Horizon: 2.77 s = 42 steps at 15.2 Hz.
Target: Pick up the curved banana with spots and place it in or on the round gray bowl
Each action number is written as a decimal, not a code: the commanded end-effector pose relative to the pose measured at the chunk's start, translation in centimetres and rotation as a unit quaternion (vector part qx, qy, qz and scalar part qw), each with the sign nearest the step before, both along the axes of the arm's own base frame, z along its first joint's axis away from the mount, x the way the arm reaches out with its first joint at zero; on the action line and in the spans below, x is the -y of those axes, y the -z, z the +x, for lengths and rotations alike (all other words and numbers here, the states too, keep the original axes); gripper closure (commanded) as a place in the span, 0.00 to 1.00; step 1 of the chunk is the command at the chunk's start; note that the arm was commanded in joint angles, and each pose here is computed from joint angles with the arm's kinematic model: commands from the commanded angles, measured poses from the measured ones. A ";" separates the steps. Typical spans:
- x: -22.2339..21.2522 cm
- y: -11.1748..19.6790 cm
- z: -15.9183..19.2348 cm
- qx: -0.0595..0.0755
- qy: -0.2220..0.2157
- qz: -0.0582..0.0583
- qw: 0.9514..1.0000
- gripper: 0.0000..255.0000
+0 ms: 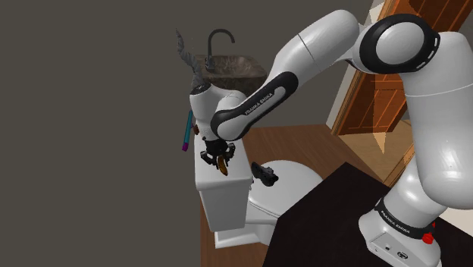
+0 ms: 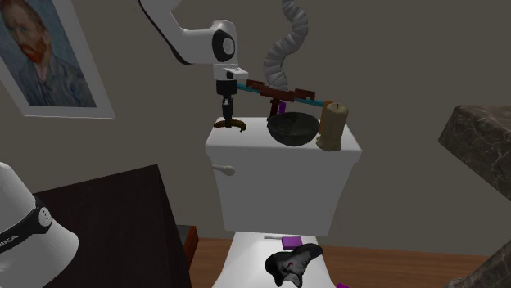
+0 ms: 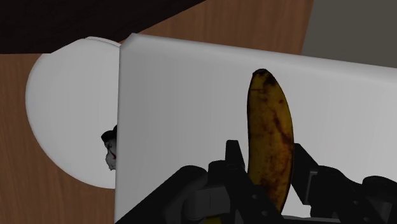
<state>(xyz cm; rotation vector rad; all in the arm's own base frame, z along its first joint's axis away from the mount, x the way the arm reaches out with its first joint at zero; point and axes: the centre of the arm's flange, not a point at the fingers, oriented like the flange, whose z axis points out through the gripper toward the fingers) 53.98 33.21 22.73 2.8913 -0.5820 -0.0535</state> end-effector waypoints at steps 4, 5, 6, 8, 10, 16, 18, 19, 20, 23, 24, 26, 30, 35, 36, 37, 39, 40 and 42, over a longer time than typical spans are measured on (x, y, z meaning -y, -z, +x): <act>0.0 -2.0 0.0 -0.001 0.000 0.000 1.000 1.00; 0.0 -2.6 0.0 -0.001 0.000 0.000 1.000 1.00; 0.0 -3.1 0.0 -0.001 0.000 0.000 1.000 1.00; 0.0 -4.2 0.0 -0.001 0.000 0.000 1.000 1.00; 0.0 -5.2 0.0 -0.001 0.000 0.000 1.000 1.00; 0.0 -8.4 0.0 -0.001 0.000 0.000 1.000 1.00; 0.0 -9.4 0.0 -0.001 0.000 0.000 1.000 1.00; 0.0 -10.0 0.0 -0.001 0.000 0.000 1.000 1.00; 0.0 -10.5 0.0 -0.001 0.000 0.000 1.000 1.00; 0.0 -12.1 0.0 -0.001 0.000 0.000 1.000 1.00; 0.0 -12.6 0.0 -0.001 0.000 0.000 1.000 1.00; 0.0 -13.7 0.0 -0.001 0.000 0.000 1.000 1.00; 1.0 -15.0 0.9 -0.001 0.000 0.000 1.000 1.00; 5.7 -15.1 5.5 -0.001 0.000 0.000 1.000 1.00; 6.6 -15.1 6.4 -0.001 0.000 0.000 1.000 1.00; 7.6 -15.1 7.4 -0.001 0.000 0.000 1.000 1.00; 9.5 -15.1 9.2 -0.001 0.000 0.000 1.000 1.00; 10.4 -15.2 10.1 -0.001 0.000 0.000 1.000 1.00; 12.3 -15.2 12.0 -0.001 0.000 0.000 1.000 1.00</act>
